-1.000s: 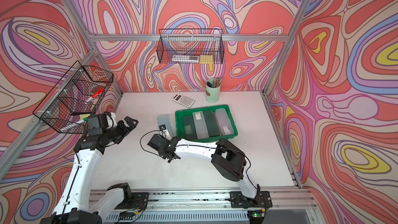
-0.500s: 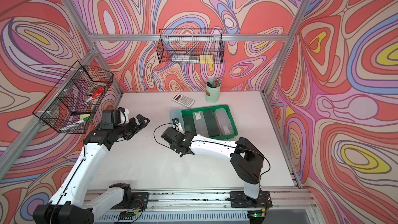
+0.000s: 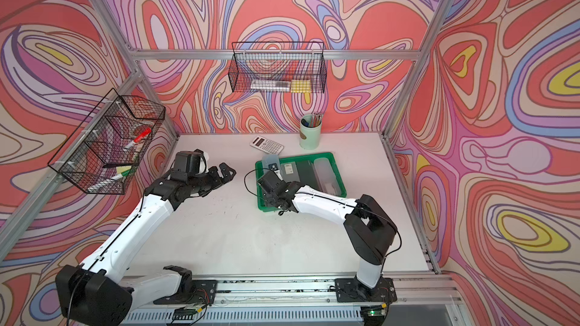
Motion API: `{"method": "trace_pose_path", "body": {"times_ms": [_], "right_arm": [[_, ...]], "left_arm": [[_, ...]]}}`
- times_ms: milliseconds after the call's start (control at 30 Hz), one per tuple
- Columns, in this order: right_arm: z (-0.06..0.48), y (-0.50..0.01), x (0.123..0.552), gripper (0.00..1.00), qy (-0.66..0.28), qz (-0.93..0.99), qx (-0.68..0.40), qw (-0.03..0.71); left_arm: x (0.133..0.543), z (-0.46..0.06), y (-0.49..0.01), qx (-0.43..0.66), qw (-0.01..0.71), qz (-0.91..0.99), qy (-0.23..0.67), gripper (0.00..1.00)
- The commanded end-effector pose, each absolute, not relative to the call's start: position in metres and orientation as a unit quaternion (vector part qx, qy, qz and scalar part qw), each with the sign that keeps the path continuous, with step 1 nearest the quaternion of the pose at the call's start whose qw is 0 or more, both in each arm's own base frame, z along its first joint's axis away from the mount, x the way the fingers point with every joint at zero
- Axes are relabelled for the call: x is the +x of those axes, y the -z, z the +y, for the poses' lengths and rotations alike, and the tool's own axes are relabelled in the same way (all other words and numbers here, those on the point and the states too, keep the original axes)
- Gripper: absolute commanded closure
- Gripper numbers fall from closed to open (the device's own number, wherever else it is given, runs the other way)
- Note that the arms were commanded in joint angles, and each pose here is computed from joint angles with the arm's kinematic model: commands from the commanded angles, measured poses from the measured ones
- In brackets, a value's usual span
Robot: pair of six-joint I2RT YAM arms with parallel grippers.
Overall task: Put the pencil case into the storage box
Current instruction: Place the pencil case at the storage box.
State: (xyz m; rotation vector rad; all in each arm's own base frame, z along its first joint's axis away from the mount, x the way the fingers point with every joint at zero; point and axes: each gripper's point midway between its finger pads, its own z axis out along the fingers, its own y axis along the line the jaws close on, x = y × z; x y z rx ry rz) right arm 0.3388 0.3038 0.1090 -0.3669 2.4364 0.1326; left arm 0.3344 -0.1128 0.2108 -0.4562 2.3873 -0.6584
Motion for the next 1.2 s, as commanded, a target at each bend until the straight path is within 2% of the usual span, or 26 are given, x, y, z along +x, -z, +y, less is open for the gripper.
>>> {"method": "trace_pose_path", "body": {"times_ms": [0,367,767,833,900,933,1167], "right_arm": [[0.309,-0.096,0.347,0.39,-0.052,0.931,-0.150,0.330],[0.303,-0.071,0.344,0.41,-0.039,0.941,-0.132,0.309],[0.296,-0.070,0.337,0.43,-0.050,0.944,-0.099,0.310],[0.296,-0.070,0.337,0.37,-0.046,0.944,-0.100,0.310],[0.296,-0.071,0.337,0.21,-0.038,0.945,-0.103,0.309],[0.294,-0.071,0.338,0.18,-0.031,0.945,-0.103,0.309],[0.291,-0.089,0.343,0.08,-0.021,0.940,-0.099,0.326]], "left_arm": [[0.345,-0.113,-0.220,-0.175,0.327,0.896,0.246,0.01],[0.354,-0.119,-0.213,-0.172,0.326,0.896,0.247,0.01],[0.353,-0.120,-0.210,-0.171,0.326,0.898,0.242,0.01],[0.351,-0.120,-0.211,-0.169,0.326,0.898,0.243,0.01],[0.350,-0.119,-0.212,-0.169,0.328,0.897,0.243,0.01],[0.350,-0.119,-0.212,-0.169,0.328,0.897,0.242,0.01],[0.351,-0.119,-0.216,-0.168,0.331,0.896,0.242,0.01]]}}
